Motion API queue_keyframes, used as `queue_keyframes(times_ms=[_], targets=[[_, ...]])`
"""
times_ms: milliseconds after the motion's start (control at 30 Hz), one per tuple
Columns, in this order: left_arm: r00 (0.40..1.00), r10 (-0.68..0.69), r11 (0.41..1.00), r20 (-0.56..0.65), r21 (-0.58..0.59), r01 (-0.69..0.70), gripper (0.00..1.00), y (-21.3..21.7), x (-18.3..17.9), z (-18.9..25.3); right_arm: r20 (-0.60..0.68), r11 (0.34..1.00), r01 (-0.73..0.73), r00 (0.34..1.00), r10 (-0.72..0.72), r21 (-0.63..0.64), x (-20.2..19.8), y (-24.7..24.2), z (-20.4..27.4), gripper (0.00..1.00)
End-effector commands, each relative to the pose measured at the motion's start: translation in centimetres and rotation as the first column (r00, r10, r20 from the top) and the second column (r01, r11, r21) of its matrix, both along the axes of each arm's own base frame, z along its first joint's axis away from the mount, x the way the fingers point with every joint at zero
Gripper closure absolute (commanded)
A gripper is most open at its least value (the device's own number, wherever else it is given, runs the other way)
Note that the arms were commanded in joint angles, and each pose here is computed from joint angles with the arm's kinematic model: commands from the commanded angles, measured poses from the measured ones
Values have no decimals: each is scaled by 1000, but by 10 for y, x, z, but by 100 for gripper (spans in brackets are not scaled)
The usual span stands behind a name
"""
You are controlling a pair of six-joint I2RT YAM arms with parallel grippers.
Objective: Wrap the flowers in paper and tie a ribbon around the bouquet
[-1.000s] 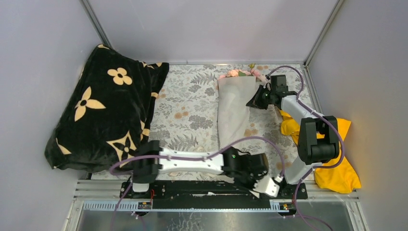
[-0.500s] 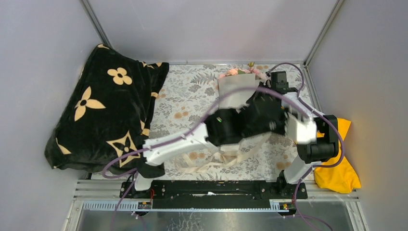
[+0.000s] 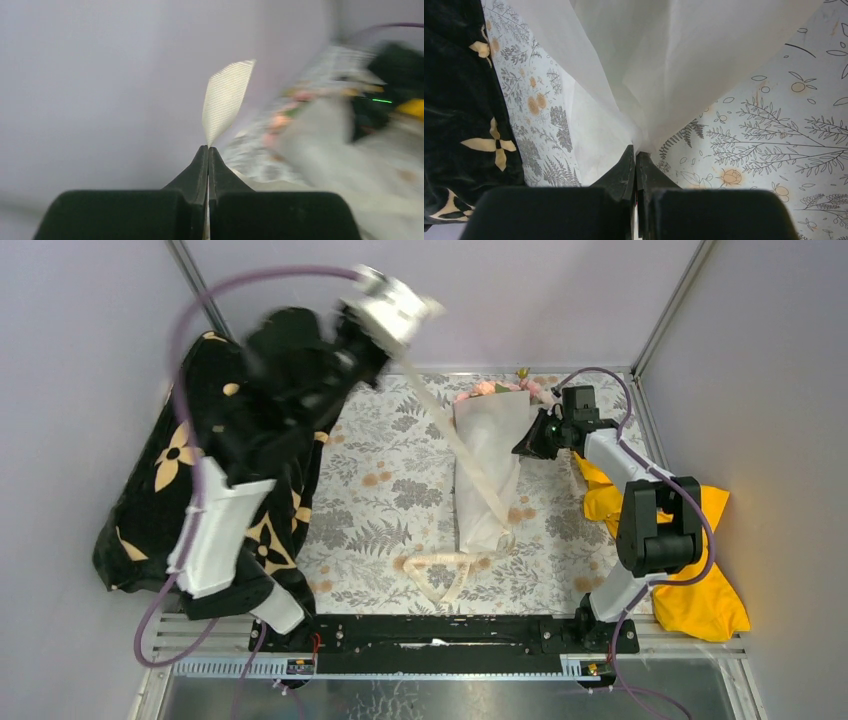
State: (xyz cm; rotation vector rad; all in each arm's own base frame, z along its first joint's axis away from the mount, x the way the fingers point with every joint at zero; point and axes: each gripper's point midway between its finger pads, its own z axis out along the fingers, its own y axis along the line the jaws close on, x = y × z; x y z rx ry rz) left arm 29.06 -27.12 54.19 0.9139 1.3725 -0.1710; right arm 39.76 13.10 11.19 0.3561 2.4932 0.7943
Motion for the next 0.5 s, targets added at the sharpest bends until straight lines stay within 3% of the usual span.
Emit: queue_keyframes(times_ms=[0,67,100,200,267,400,467], targets=[[812,536,844,231,-189,-503,100,170,8,95,76,1000,-8,997,8,-9,19,1,19,100],[586,744,669,322,-348,-657,100,244,-26,153,80,1000,-8,997,9,-14,20,1,21,100],[504,791,612,347,-418,-672,100,270,-49,177,81,1000,-8,997,10,-15,20,1,21,100],[341,867,495,363,-555,-668,100,321,-105,216,88,1000,-6,996,8,-19,22,0,23,100],[338,867,492,366,-530,-691,100,328,-111,211,92,1000,-5,996,6,-19,24,0,25,100],[514,781,623,354,-384,-682,100,295,-84,173,85,1000,-1,996,3,-27,25,-1,24,100],[555,757,652,344,-362,-666,100,283,-74,164,84,1000,1,996,1,-30,25,-2,25,100]])
